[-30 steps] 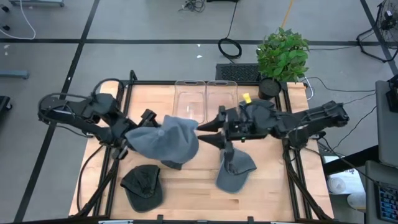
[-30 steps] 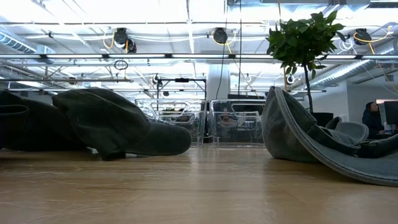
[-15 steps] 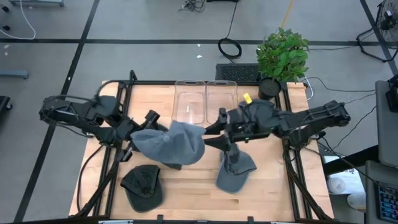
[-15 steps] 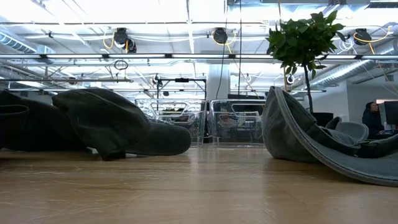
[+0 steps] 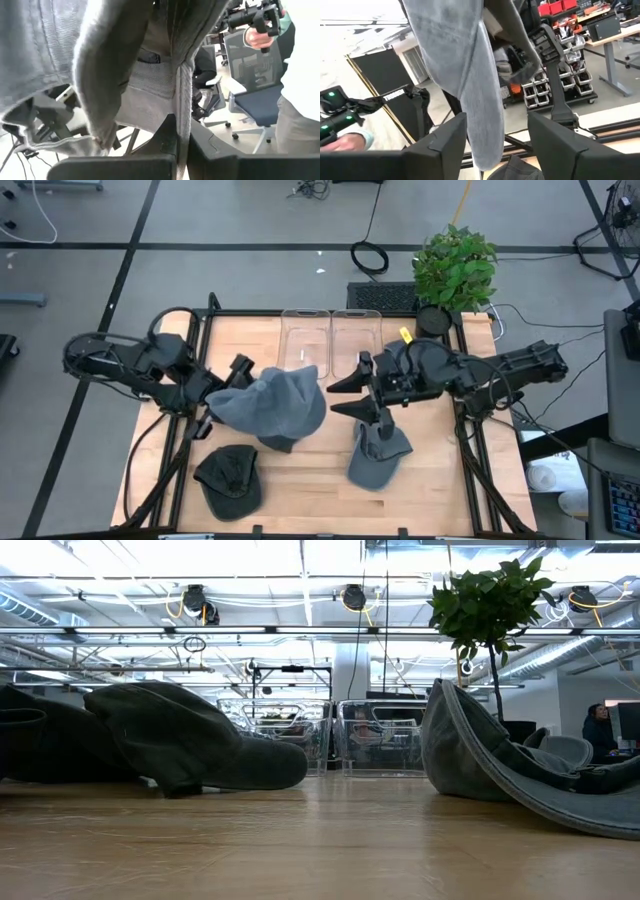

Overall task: Pick & Place hat
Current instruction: Put the bottom gray cap into the left transparent bin

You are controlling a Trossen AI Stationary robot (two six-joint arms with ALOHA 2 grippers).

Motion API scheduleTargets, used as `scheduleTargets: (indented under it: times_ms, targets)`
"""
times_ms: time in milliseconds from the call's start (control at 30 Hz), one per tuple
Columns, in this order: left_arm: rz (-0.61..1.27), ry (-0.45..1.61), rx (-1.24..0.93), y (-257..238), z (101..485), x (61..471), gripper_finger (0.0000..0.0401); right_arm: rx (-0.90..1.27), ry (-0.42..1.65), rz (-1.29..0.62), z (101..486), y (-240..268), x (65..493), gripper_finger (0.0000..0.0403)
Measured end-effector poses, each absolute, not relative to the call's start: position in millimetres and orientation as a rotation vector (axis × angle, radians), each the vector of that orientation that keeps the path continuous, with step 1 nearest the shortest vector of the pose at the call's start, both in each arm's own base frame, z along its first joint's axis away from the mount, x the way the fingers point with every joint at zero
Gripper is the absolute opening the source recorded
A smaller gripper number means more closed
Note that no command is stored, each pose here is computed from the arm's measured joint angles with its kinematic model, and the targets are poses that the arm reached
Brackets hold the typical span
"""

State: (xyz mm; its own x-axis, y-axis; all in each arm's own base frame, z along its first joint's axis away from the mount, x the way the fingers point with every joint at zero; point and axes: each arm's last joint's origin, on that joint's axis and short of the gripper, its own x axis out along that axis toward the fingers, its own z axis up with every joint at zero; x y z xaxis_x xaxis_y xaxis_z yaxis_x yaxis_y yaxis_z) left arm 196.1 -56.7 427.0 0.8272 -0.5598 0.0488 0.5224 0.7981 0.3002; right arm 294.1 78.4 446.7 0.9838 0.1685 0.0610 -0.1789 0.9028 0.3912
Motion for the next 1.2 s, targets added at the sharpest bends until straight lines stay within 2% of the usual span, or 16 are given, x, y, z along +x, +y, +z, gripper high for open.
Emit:
scheduleTargets:
  times_ms: [200,433,600,867,1033,1200]
  targets:
    - [-0.573,-0.124,0.280,-56.7,423.3,205.5,0.0008,0.382,-0.041,0.179,445.8,77.9,298.0,0.0216]
    - [-0.555,-0.112,0.284,-54.7,418.5,217.8,0.0008,0.395,-0.040,0.222,446.6,76.7,298.0,0.0201]
    - [-0.530,-0.122,0.277,-49.9,420.0,218.8,0.0008,0.397,-0.046,0.279,447.9,78.2,297.9,0.0148]
    - [-0.494,-0.128,0.210,-43.2,422.7,220.5,0.0008,0.387,-0.054,0.297,449.4,76.3,297.6,0.0013]
    - [-0.478,-0.152,0.143,-40.7,427.5,218.8,0.0019,0.408,-0.081,0.262,452.2,74.6,296.9,0.0004]
    - [-0.409,-0.152,0.030,-34.8,433.2,211.0,0.0091,0.375,-0.109,0.215,457.9,71.2,289.6,0.0002]
